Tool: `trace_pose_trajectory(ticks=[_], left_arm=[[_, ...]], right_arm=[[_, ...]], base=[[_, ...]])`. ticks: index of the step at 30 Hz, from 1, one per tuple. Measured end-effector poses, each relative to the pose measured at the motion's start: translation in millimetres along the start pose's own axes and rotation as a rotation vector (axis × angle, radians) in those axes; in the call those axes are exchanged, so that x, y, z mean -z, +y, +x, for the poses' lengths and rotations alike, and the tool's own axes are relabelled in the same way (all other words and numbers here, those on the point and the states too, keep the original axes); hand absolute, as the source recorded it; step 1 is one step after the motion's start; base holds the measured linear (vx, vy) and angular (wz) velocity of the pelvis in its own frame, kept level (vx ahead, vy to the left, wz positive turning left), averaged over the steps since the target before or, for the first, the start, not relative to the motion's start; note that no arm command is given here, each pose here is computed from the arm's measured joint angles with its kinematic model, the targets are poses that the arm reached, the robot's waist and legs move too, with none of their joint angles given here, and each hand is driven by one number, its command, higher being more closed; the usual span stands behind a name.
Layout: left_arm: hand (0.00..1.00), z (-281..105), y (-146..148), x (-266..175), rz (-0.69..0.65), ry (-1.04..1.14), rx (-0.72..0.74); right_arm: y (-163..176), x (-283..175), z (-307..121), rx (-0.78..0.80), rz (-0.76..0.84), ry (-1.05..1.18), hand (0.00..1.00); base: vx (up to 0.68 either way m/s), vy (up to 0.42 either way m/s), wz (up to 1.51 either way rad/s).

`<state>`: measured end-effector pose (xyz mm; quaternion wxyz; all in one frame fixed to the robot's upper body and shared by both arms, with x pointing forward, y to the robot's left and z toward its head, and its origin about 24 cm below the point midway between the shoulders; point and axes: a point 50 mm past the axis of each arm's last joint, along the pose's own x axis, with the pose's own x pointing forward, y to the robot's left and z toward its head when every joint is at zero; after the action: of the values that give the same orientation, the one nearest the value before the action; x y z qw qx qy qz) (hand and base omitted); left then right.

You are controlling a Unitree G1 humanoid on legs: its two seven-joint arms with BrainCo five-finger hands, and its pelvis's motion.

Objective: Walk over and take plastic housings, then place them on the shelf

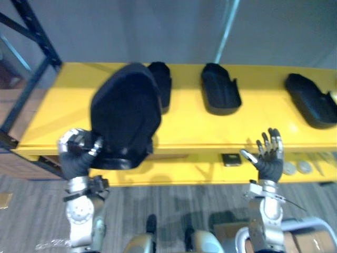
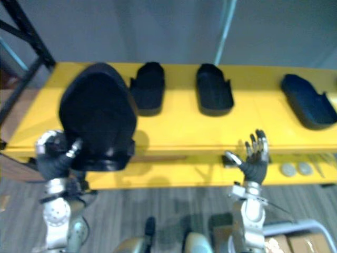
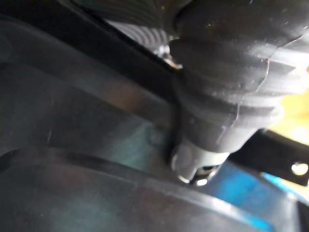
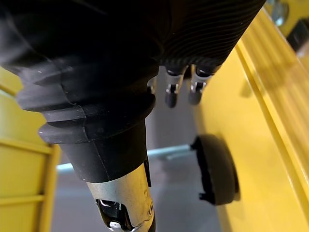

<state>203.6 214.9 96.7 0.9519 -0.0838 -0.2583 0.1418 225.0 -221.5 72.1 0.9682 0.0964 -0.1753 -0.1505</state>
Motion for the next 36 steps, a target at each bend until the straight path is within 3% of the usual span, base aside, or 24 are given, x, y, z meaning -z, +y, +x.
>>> trace_pose_trajectory(ticks=[12,19,29,36], left_arm=[[1.00,-8,5,2,0.005,0.030,-0.022],[1.00,-18,0,7,-0.099,0.064,-0.004],[1.00,-41,15,23,-0.007,0.189,0.021],[1.00,-11,8,23,0.073,0.138,0.176]], right_arm=[[2,-2,3,0.007,0.025,-0.019,0.00],[-18,4,-12,0.096,-0.022,0.028,0.00],[-18,15,1,0.053,-0.049,0.059,0.00],[-10,25,-5,0.088,0.015,0.085,0.00]], base=[[0.08,-0.005,-0.05],[0.01,0.031,0.66],[0.02,0.140,-0.20],[-0.02,0.309,0.16]])
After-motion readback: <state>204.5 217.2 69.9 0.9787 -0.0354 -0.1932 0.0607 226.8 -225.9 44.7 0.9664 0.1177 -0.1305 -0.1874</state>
